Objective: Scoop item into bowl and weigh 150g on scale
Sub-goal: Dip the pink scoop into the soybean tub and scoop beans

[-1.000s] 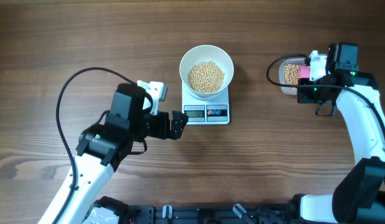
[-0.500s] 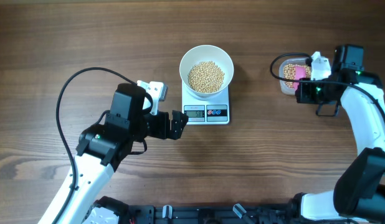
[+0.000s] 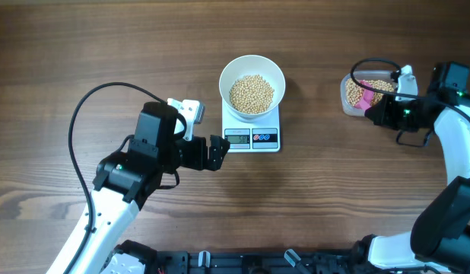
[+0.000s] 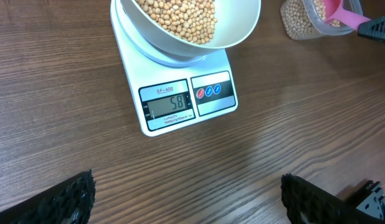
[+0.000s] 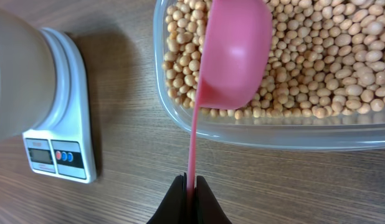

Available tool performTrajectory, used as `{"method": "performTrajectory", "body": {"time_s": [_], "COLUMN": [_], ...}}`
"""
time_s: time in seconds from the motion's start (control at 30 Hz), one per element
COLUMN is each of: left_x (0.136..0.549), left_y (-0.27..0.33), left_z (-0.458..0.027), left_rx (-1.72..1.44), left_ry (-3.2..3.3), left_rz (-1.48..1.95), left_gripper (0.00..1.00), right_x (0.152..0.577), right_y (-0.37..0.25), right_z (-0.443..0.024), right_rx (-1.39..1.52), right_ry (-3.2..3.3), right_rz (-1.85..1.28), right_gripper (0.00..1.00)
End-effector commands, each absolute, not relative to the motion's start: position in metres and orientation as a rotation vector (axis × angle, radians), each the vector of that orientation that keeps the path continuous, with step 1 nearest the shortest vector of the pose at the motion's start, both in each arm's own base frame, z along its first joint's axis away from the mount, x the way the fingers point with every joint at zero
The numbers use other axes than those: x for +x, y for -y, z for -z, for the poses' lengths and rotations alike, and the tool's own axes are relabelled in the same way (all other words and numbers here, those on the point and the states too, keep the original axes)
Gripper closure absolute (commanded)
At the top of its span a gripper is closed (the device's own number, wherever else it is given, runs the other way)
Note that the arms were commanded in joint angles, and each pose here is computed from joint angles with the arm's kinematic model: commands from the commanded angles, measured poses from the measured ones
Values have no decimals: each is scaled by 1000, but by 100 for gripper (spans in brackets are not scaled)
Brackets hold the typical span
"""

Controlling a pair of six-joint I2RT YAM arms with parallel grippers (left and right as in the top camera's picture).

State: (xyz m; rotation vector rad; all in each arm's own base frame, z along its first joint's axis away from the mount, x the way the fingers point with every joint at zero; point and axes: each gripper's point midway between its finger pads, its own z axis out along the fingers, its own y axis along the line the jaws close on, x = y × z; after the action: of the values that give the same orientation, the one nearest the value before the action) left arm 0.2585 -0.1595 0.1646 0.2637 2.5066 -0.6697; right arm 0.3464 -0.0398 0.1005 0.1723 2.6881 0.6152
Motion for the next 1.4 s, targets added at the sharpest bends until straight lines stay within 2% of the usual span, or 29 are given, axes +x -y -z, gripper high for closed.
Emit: {"method": "performTrajectory", "body": {"time_s": [0.0,0.4,0.73,1.0,1.2,1.37], "left_x": [257,257,257,257,257,257], "left_y": [161,161,161,161,161,161], "left_z": [-164,-164,-164,-164,-164,-164], "left_rx": [291,291,291,291,291,291], "left_ry": [-2503,-2503,-2503,-2503,-2503,-2503], "left_rz": [670,670,670,670,670,670], "left_gripper": [0,0,0,0,0,0], "right_x": [345,341,345,349,345,347], "right_y": [36,63,71,79,96,90], "right_z": [-103,-105,-105,-133,-137,-164], "right_rx": [190,301,446,463,509,470], "right_ry": [-2645,-2599,-2413,-2220,-2171,-2016], "right_rz": [-742,-750,-1104,-1257,-1252,-1398], "right_gripper": [96,96,96,96,96,96]}}
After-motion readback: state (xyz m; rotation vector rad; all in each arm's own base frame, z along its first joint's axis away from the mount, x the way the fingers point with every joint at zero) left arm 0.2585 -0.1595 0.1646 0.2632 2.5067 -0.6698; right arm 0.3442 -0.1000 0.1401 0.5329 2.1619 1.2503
